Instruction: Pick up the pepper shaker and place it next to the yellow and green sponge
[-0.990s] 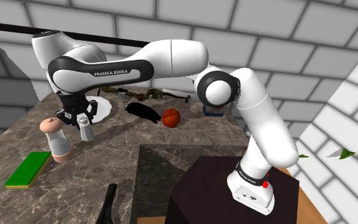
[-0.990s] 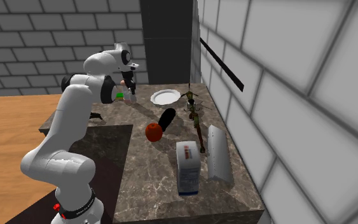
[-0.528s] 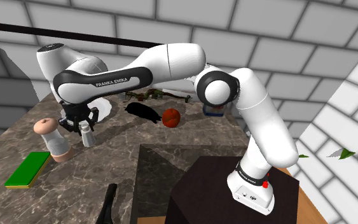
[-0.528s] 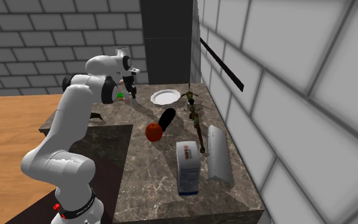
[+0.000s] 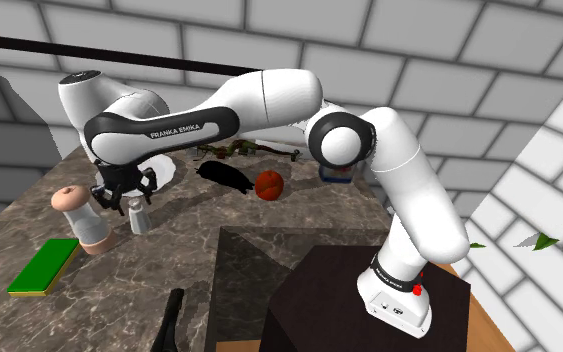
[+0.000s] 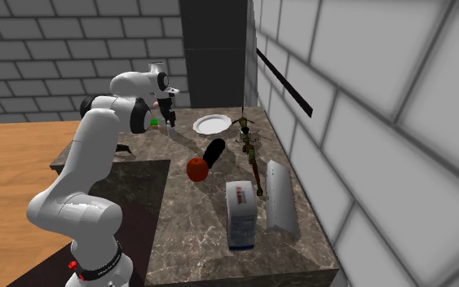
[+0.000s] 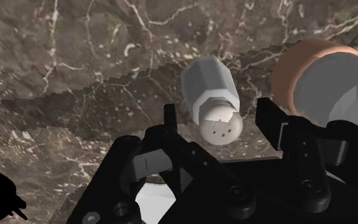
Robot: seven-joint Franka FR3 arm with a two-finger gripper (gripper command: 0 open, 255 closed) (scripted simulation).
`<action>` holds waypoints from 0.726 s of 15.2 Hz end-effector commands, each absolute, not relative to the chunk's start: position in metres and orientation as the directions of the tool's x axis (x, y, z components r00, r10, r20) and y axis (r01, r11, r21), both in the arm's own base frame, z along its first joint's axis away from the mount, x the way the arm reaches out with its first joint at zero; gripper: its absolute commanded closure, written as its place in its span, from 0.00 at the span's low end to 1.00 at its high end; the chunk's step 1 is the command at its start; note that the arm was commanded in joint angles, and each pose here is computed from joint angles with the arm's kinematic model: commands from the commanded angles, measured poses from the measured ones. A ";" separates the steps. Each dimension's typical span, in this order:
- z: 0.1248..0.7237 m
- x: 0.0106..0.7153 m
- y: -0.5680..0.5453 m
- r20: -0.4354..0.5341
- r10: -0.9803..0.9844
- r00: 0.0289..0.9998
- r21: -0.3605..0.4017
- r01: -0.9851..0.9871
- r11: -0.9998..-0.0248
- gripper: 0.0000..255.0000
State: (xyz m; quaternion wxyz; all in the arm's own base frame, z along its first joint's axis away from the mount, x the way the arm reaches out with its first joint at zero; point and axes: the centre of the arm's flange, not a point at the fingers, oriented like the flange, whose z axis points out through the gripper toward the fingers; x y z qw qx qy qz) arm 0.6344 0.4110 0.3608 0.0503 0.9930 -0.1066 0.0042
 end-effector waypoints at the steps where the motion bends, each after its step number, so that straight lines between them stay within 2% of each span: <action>1: 0.361 0.634 0.411 0.019 -0.211 0.977 0.099 -0.212 -0.972 0.00; 5: 0.361 0.634 0.411 0.019 -0.211 0.977 0.099 -0.212 -0.972 0.00; 9: 0.411 0.635 0.416 0.019 -0.211 0.977 0.099 -0.212 -0.972 0.00; 11: 0.411 0.635 0.416 0.019 -0.211 0.977 0.099 -0.212 -0.972 0.00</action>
